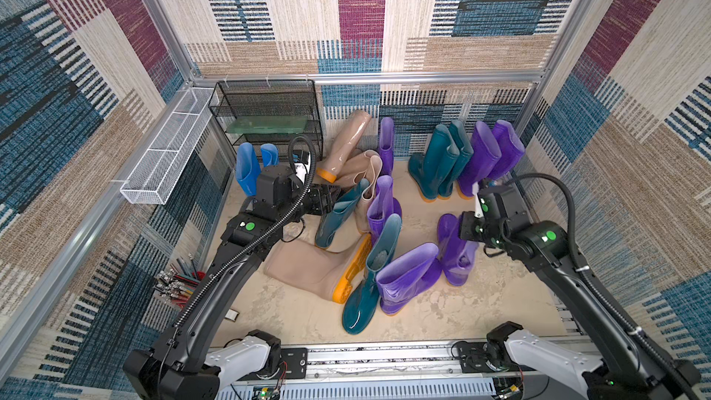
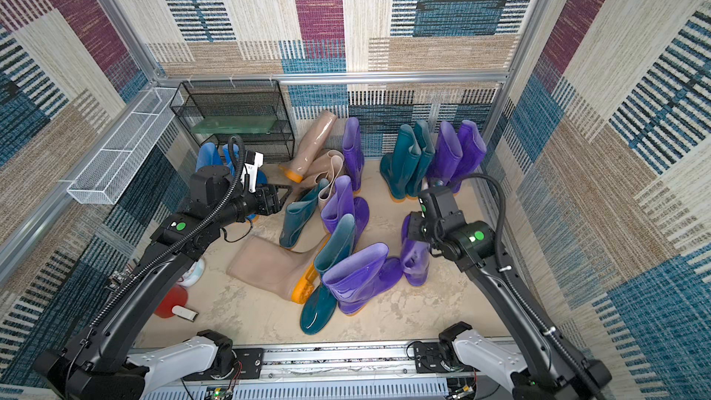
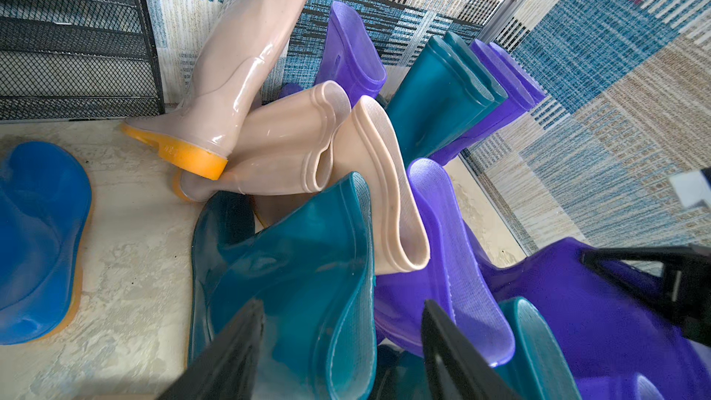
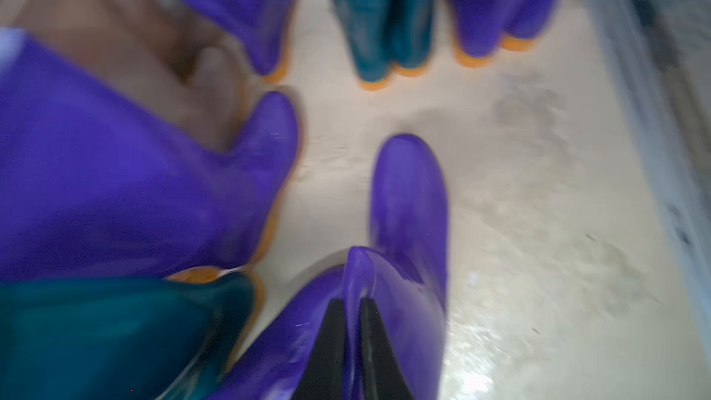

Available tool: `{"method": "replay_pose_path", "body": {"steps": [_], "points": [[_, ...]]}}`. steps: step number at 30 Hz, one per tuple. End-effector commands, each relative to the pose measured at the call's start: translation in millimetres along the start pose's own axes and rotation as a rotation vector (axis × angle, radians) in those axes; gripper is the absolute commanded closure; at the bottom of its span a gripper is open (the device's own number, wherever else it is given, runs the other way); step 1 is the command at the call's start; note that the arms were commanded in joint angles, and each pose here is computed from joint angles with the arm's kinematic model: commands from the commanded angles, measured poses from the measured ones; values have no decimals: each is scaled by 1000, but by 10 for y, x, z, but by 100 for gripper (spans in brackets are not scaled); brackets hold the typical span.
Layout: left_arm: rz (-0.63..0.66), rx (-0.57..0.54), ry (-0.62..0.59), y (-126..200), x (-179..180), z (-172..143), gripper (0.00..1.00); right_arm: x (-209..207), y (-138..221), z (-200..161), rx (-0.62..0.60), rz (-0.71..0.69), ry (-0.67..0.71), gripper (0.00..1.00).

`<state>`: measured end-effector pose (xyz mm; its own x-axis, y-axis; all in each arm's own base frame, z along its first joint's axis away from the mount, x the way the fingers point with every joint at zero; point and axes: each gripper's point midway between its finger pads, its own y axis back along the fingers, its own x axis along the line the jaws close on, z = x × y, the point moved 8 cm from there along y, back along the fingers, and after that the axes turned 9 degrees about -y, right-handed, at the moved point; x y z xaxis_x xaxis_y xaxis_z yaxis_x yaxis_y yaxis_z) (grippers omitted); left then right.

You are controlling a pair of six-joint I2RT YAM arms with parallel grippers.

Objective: Match and arrange rain boots in pairs
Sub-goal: Pick up the rain boot at the center of the board, then pair a pair of rain boots at the center of the board.

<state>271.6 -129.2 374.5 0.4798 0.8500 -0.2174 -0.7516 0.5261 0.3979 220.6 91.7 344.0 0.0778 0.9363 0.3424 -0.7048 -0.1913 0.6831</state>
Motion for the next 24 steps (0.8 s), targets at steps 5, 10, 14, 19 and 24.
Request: {"method": "replay_pose_path", "body": {"steps": [5,10,14,19,24], "points": [[13,-52,-46,12,13,45,33,381,96,511,-174,142,173,100],[42,-50,-78,-45,57,0,33,513,-262,635,-180,231,226,100],[110,-57,-79,-58,128,-19,33,524,-537,871,-213,239,186,100],[116,-56,-60,-22,118,24,33,656,-880,1118,-187,289,212,100],[130,-30,-49,-39,134,5,33,670,-1227,1329,-92,296,248,100]]}}
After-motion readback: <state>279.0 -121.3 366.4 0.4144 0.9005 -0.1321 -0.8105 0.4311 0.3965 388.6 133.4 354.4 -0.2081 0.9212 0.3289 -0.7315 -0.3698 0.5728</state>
